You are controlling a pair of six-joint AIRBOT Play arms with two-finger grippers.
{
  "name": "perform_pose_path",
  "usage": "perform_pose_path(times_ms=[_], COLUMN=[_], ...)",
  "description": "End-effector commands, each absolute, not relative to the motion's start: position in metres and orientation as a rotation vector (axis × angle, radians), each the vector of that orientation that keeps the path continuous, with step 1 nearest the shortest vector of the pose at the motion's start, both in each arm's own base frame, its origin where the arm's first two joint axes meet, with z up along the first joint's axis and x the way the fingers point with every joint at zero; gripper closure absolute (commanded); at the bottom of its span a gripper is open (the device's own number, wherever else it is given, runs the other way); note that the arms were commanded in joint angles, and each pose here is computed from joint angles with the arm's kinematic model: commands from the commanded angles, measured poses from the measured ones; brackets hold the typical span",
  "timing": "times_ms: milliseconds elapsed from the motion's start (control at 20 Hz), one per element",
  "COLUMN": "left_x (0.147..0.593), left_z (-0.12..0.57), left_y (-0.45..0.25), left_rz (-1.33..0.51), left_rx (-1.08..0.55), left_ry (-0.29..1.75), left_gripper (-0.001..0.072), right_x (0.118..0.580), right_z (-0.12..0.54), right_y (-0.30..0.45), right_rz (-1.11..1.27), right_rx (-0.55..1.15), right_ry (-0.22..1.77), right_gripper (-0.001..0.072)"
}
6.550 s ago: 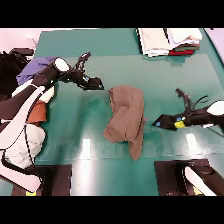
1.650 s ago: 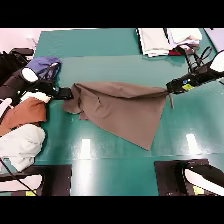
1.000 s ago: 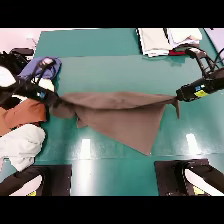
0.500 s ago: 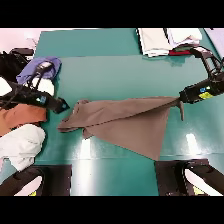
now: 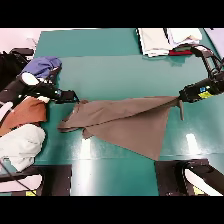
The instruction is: Fold the shirts.
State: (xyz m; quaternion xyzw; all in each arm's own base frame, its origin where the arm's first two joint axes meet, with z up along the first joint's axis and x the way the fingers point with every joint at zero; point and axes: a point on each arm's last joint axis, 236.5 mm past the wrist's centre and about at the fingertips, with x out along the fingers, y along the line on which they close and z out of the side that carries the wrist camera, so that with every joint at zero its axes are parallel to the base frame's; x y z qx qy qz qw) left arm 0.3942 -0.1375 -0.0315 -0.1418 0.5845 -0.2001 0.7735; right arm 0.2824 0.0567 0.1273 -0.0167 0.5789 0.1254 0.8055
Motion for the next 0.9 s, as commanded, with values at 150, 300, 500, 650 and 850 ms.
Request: perform_pose_path(times_ms=[150,300,500,650,850], left_x=[0.413,0.422,0.437,0.454,0.465], left_z=[-0.063,-0.057,-0.031,0.028,0.244], left_y=[-0.163,-0.172,-0.177,-0.176,-0.148], left_rz=[-0.454,-0.462,-0.505,-0.552,-0.506], left_rx=[-0.409,-0.415,-0.389,-0.306,-0.093], left_ry=[1.307,1.271,1.219,1.111,0.618], left_gripper=[0.0069,0.0356,0.0682,0.0684,0.0684], right_x=[0.283,0.284,0.288,0.311,0.335], right_z=[0.128,0.128,0.13,0.154,0.271], right_y=[0.057,0.057,0.057,0.058,0.059], right_rz=[0.264,0.26,0.258,0.25,0.242], right_rx=[-0.029,-0.024,-0.023,-0.021,-0.036], right_ry=[1.237,1.232,1.214,1.087,0.757], right_gripper=[0.0698,0.0698,0.0698,0.0698,0.0698])
